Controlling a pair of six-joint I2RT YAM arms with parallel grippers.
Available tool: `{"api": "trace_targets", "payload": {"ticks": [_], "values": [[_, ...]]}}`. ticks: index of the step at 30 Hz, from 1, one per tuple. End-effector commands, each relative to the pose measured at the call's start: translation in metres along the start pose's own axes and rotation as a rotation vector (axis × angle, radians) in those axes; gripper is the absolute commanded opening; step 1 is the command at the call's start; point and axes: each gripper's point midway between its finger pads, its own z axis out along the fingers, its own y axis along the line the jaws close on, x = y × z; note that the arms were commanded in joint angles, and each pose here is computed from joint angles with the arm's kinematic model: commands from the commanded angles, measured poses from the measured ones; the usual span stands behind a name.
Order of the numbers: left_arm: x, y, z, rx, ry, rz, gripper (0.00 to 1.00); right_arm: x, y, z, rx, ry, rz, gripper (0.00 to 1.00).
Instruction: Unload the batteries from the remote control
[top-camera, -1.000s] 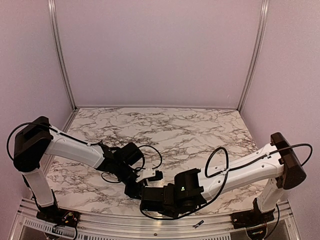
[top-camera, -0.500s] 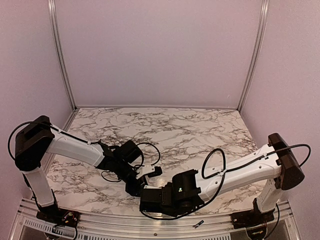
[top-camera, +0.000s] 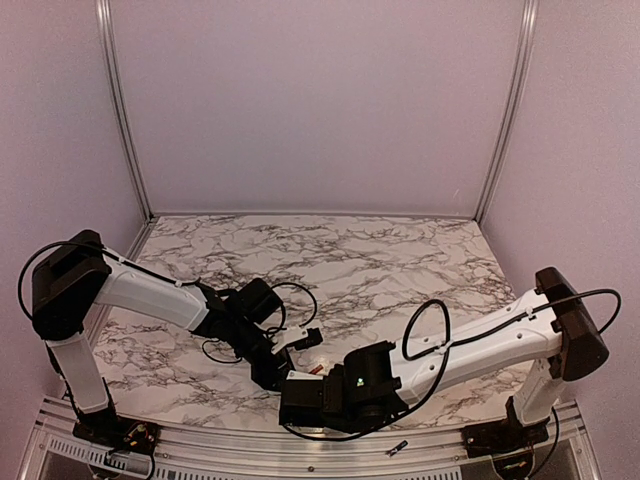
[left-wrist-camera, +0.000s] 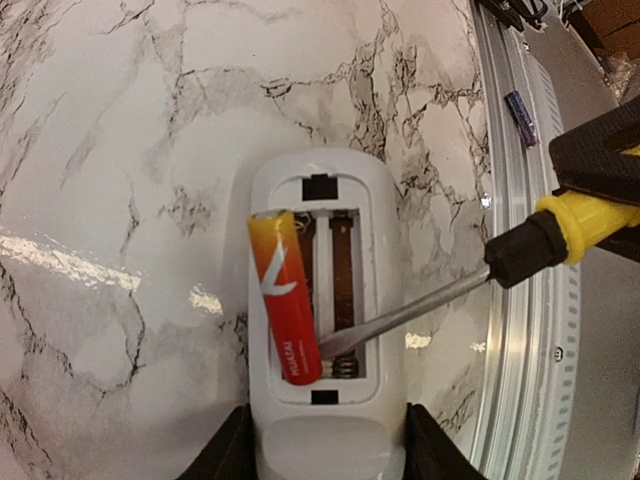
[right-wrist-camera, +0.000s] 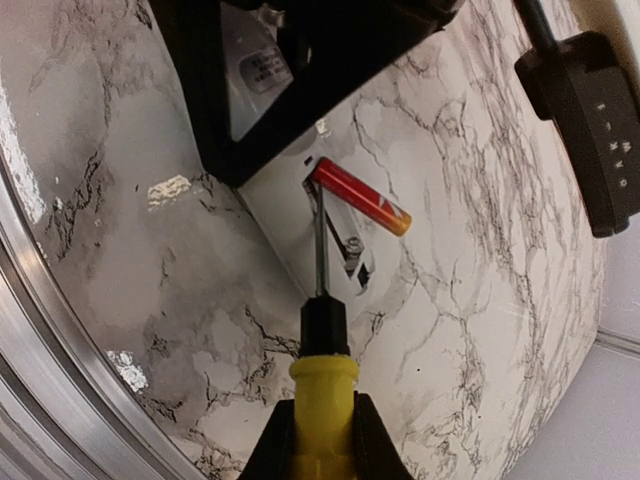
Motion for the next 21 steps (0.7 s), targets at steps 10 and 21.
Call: {"api": "trace_targets", "payload": {"ticks": [10,21], "values": [[-0.024,-0.028,-0.018,-0.013,-0.05,0.268,0.0,-0.002,0.002,0.009,-0.047,-0.018,-0.078,0.0],[-0.029,-0.053,-0.017,0.15,-0.101,0.209,0.0,0.006,-0.013,0.032,0.085,0.034,-0.063,0.0]]}}
